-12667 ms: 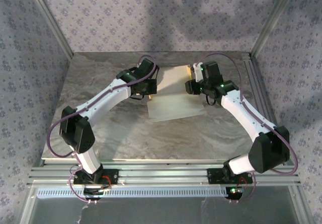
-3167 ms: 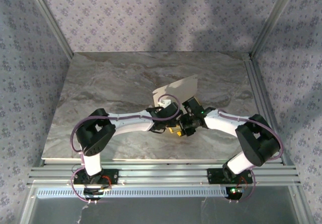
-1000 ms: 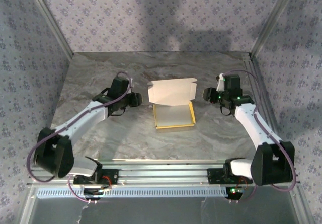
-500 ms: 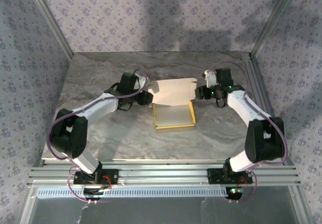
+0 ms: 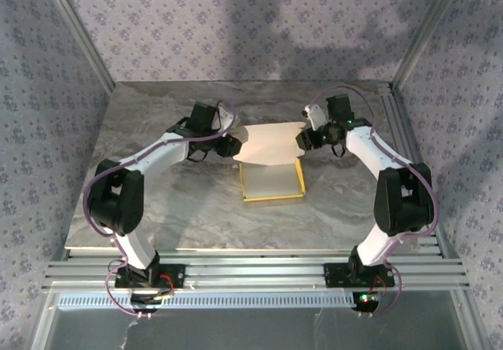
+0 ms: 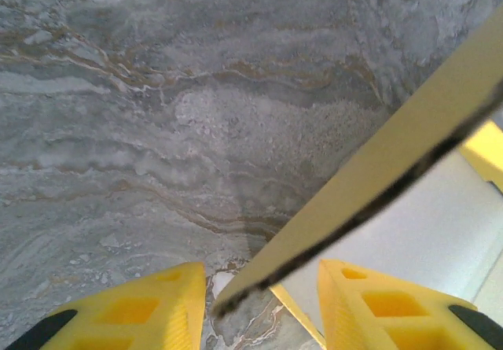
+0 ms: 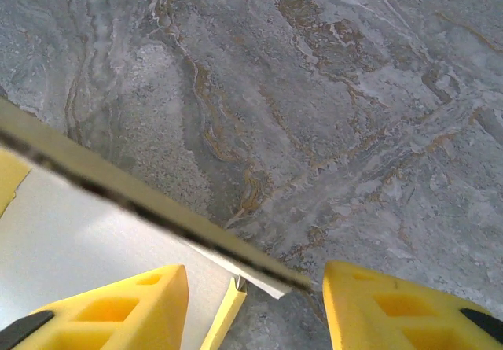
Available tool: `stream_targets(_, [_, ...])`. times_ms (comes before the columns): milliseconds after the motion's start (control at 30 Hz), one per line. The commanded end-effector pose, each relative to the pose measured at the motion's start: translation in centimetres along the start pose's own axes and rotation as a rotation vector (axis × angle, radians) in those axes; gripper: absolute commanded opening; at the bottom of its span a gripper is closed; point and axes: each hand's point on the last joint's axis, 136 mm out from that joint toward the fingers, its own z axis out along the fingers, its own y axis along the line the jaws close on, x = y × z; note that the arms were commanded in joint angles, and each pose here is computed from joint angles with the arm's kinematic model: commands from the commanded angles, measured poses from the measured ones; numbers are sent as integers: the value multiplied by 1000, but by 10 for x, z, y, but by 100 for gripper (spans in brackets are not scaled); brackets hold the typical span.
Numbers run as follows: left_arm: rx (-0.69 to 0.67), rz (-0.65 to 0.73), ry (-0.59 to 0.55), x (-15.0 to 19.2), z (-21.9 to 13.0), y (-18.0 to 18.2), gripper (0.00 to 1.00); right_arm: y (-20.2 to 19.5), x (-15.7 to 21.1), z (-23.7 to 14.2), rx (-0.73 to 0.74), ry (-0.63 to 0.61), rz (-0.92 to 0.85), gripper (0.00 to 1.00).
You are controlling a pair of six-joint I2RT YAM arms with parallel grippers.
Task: Fold the paper box
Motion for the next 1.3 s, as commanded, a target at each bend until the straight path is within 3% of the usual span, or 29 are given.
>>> stream_targets(0, [44,19,16,-2,1,-7,39,6,-1,5,-34,15,-28,47])
stream_targets(133, [28,10,5,-5,1,-7,32,10,1,6,-30,22,-36,42])
stream_targets(300, [4,-10,-7,-10,-1,-8,15,16,-4,3,-50,6,-22,27])
stream_targets(600, [-120,-90,-26,-15,3,-8,0,27,-14,-7,-16,-49,1,1])
stream_targets(1000, [-313,-383,-208,-28,0,2,0,38,-18,-13,154,-135,209,0])
stream_targets(1267, [-292,-464,-314,-29,2,-5,0,41,-13,-8,202,-276,300,0])
